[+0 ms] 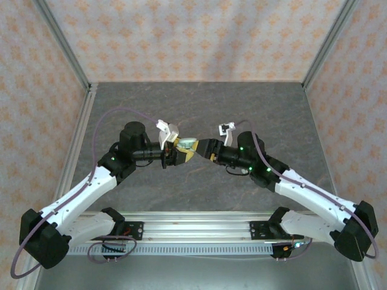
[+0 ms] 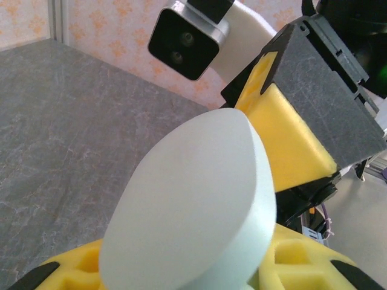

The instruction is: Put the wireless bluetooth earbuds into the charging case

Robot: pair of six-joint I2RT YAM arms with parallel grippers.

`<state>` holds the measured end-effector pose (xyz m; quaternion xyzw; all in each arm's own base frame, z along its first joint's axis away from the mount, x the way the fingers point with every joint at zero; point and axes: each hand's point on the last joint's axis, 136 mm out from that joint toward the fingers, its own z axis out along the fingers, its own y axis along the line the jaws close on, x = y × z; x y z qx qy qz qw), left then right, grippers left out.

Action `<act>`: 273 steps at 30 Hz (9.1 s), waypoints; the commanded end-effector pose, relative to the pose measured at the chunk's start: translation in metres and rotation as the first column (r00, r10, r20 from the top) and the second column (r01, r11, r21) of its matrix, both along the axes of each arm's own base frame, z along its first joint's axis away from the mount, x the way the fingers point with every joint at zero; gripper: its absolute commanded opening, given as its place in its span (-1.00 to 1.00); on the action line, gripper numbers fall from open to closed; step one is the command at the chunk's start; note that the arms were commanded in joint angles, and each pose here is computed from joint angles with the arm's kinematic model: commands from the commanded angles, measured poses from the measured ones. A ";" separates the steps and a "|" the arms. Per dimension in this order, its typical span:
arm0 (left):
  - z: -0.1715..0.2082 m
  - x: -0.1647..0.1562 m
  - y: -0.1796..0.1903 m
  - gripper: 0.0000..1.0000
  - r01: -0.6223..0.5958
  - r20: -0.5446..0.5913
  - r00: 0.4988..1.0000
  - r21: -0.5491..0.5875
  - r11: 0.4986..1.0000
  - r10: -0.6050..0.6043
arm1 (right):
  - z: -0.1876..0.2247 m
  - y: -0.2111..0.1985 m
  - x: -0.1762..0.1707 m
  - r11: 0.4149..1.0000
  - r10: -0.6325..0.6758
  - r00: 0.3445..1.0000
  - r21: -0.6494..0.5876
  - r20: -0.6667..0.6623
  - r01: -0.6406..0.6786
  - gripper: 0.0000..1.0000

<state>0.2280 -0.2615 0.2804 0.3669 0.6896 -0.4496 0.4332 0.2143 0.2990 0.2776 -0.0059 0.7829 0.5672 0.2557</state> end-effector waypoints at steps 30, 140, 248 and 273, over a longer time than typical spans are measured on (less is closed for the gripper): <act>0.002 0.006 0.003 0.22 -0.027 0.025 0.999 0.060 0.998 0.026 | 0.000 0.021 0.021 0.968 -0.004 0.992 0.248 -0.127 0.035 -0.91; 0.011 -0.005 0.023 -0.13 -0.087 0.279 0.958 0.046 0.995 0.071 | 0.015 0.028 -0.007 0.963 0.262 0.965 0.077 -0.021 -0.260 -0.26; 0.028 0.008 0.006 -0.66 -0.010 0.213 0.977 -0.066 0.998 0.024 | 0.038 0.029 0.018 0.889 0.147 0.984 0.450 -0.104 -0.085 -0.80; 0.025 0.002 0.015 -0.05 -0.044 0.245 0.967 -0.078 0.996 0.062 | 0.048 0.022 0.012 0.873 0.143 0.985 0.482 -0.091 -0.082 -0.99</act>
